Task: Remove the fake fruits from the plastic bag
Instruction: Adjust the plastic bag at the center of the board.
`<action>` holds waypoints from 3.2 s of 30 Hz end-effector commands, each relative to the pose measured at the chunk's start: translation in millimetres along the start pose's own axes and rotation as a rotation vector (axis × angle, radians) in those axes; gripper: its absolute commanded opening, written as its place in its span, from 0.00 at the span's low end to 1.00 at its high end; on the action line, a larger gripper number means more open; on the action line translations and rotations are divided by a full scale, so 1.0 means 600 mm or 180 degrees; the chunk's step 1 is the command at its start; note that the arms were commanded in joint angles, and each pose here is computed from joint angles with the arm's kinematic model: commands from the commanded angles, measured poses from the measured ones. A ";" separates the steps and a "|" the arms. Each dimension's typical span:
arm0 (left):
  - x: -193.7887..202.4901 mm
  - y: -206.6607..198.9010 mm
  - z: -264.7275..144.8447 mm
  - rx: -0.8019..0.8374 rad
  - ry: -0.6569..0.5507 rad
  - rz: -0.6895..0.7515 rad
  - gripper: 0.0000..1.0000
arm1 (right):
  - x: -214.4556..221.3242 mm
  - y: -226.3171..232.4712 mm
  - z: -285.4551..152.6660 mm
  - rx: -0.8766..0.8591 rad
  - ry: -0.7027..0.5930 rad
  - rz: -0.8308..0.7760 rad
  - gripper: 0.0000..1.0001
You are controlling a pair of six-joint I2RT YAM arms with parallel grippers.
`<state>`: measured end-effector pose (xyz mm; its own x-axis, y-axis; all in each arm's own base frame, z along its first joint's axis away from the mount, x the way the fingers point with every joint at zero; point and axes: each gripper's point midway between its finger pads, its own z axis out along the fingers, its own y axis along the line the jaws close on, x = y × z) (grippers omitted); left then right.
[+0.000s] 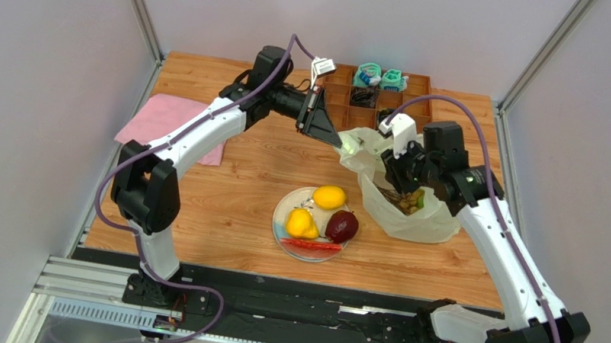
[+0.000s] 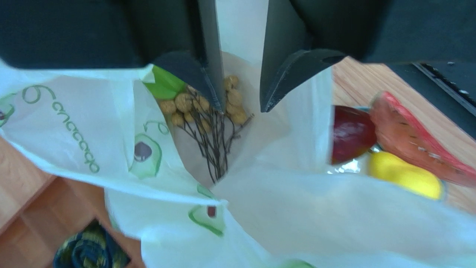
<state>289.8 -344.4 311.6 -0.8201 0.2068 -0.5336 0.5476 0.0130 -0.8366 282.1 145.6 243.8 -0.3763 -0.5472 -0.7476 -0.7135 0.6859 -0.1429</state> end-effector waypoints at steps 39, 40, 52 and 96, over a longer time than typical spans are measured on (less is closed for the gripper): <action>0.082 -0.008 -0.015 -0.1546 0.0457 0.2081 0.00 | 0.288 -0.224 0.004 0.1393 0.1717 0.0472 0.48; 0.049 -0.013 -0.021 -0.1586 0.0346 0.2172 0.00 | 0.268 -0.251 0.005 0.1451 0.1653 0.0530 0.48; -0.250 -0.175 -0.033 -0.1205 -0.0853 0.2960 0.00 | 0.106 -0.542 -0.163 0.2536 0.1099 0.1164 0.41; 0.038 -0.060 0.036 -0.0530 0.0154 0.0790 0.00 | 0.170 -0.056 -0.031 0.0126 0.0059 -0.0094 0.37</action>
<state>247.7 -355.1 308.4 -0.6220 0.3157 -0.7165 0.7813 0.1897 -0.5947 255.9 28.2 176.6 -0.5169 -0.5128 -0.6855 -0.5911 0.7930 -0.1475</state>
